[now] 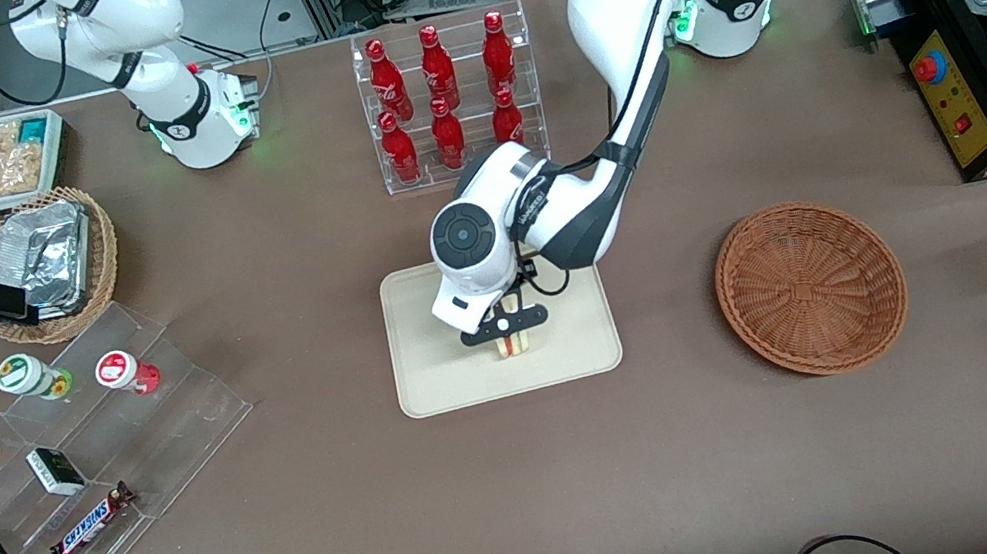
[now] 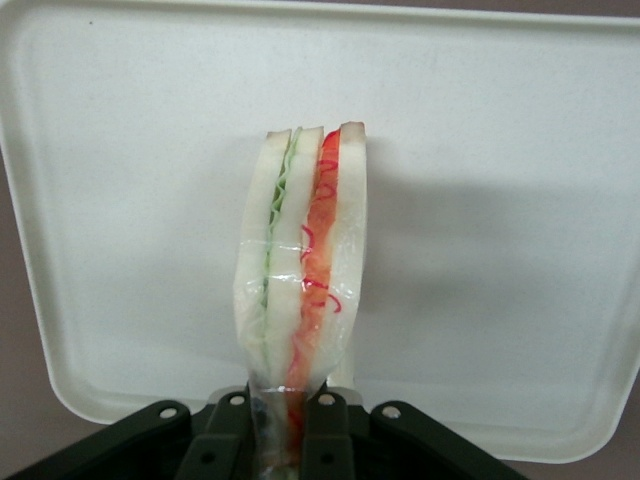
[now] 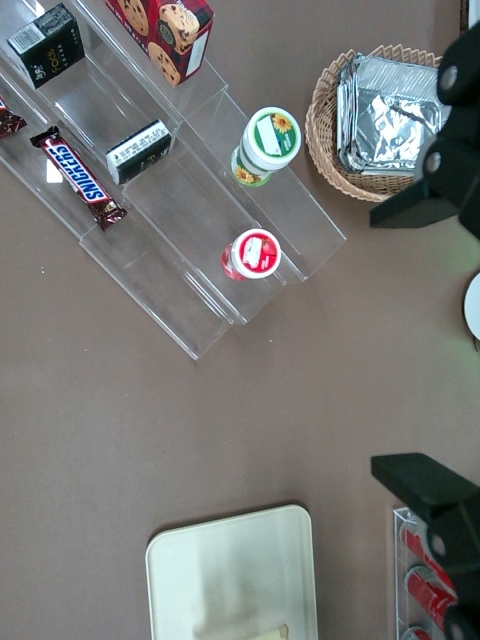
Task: Place sandwich from basket to tray
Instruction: 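Lower the sandwich onto the tray and open the left gripper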
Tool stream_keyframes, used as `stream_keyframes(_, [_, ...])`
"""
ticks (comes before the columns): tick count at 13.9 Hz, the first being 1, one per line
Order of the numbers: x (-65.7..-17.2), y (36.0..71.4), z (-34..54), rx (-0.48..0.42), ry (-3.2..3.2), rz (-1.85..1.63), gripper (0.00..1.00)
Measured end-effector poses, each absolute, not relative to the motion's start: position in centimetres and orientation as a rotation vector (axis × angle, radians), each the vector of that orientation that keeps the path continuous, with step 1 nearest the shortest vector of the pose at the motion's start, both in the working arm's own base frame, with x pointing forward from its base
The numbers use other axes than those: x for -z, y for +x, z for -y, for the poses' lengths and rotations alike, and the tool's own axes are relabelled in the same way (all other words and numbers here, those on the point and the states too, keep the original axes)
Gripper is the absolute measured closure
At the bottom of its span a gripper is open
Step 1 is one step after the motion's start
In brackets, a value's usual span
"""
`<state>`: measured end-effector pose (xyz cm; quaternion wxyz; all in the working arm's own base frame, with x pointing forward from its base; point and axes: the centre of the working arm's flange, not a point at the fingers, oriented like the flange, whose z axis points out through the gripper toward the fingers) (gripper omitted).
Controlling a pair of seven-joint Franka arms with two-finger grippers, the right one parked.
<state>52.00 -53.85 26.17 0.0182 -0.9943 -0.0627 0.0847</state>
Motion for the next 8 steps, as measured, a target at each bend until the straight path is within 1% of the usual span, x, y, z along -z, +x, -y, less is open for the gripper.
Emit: stream_keyframes(8, [-24.6, 52.2, 53.9, -0.271, -3.071, 0.269, 0.85])
